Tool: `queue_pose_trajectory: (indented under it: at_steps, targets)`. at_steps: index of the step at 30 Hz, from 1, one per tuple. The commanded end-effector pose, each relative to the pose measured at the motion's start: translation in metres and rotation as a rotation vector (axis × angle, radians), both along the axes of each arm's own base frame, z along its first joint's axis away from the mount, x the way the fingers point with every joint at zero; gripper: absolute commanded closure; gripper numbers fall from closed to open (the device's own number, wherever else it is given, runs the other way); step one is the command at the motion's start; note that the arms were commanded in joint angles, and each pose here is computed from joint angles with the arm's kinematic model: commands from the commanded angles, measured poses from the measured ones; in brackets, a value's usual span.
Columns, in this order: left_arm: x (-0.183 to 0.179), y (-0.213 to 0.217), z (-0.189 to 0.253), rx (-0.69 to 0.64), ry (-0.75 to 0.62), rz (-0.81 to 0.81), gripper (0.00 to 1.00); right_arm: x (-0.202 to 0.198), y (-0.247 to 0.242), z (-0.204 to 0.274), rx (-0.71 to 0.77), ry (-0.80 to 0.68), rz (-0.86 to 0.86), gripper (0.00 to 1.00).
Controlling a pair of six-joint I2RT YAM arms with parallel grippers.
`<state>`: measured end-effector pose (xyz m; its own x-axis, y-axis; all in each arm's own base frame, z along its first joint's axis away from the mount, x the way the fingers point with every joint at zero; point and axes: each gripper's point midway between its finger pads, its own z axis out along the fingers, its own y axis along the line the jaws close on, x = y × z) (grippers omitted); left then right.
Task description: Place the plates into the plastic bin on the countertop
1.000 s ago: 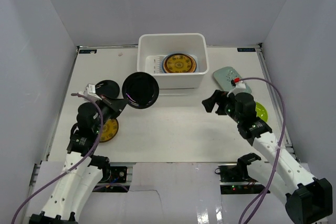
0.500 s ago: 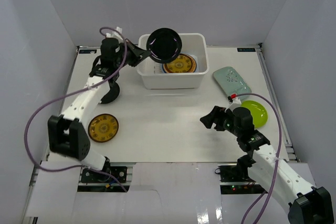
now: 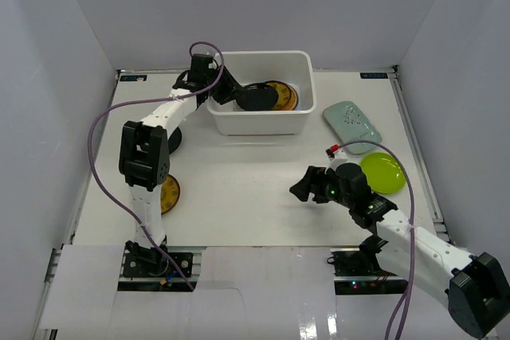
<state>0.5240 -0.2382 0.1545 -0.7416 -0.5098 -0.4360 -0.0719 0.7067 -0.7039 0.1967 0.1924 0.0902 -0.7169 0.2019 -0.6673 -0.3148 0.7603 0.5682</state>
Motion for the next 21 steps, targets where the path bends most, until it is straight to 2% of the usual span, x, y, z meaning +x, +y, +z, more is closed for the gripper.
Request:
queue_pose_trajectory:
  at_steps: [1,4,6,8,9,10,11,12,14,15,16,17,18,19,20,21]
  targets:
    - [0.001,0.0,0.044,0.016,-0.094,-0.024,0.46,0.01,0.031,0.027,0.054,-0.069,0.027,0.17]
    - [-0.002,0.0,0.061,0.016,-0.132,-0.043,0.31,0.012,0.055,0.029,0.067,-0.068,0.048,0.16]
    - [-0.006,0.001,0.088,0.013,-0.186,-0.054,0.27,0.015,0.076,0.042,0.093,-0.093,0.067,0.16]
    - [-0.009,0.007,0.113,0.029,-0.244,-0.05,0.27,0.019,0.094,0.033,0.075,-0.064,0.079,0.17]
    - [-0.018,0.015,0.14,0.032,-0.293,-0.036,0.27,0.015,0.11,0.037,0.088,-0.073,0.111,0.17]
    - [-0.019,0.029,0.151,0.058,-0.32,0.013,0.27,0.022,0.126,0.038,0.081,-0.072,0.11,0.18]
    - [-0.027,0.04,0.143,0.083,-0.307,0.034,0.27,0.022,0.138,0.039,0.085,-0.072,0.124,0.19]
    - [-0.044,0.053,0.174,0.08,-0.368,0.062,0.27,0.017,0.156,0.025,0.069,-0.042,0.152,0.21]
    - [-0.06,0.084,0.18,0.11,-0.383,0.139,0.28,0.021,0.189,0.04,0.105,-0.057,0.178,0.25]
    - [-0.075,0.097,0.157,0.131,-0.337,0.159,0.28,0.013,0.207,0.038,0.113,-0.047,0.208,0.26]
    - [-0.097,0.114,0.181,0.128,-0.396,0.197,0.28,0.016,0.231,0.034,0.116,-0.03,0.238,0.3]
    - [-0.111,0.127,0.157,0.175,-0.359,0.228,0.28,0.01,0.247,0.011,0.09,0.016,0.262,0.31]
    - [-0.124,0.136,0.156,0.199,-0.368,0.255,0.28,0.009,0.259,0.011,0.099,0.025,0.272,0.32]
    - [-0.148,0.148,0.177,0.205,-0.43,0.291,0.28,0.008,0.272,0.008,0.107,0.035,0.284,0.33]
    - [-0.16,0.166,0.171,0.256,-0.418,0.363,0.27,0.012,0.291,0.021,0.143,0.023,0.292,0.36]
    - [-0.173,0.177,0.151,0.299,-0.387,0.388,0.26,0.009,0.302,0.0,0.124,0.059,0.29,0.38]
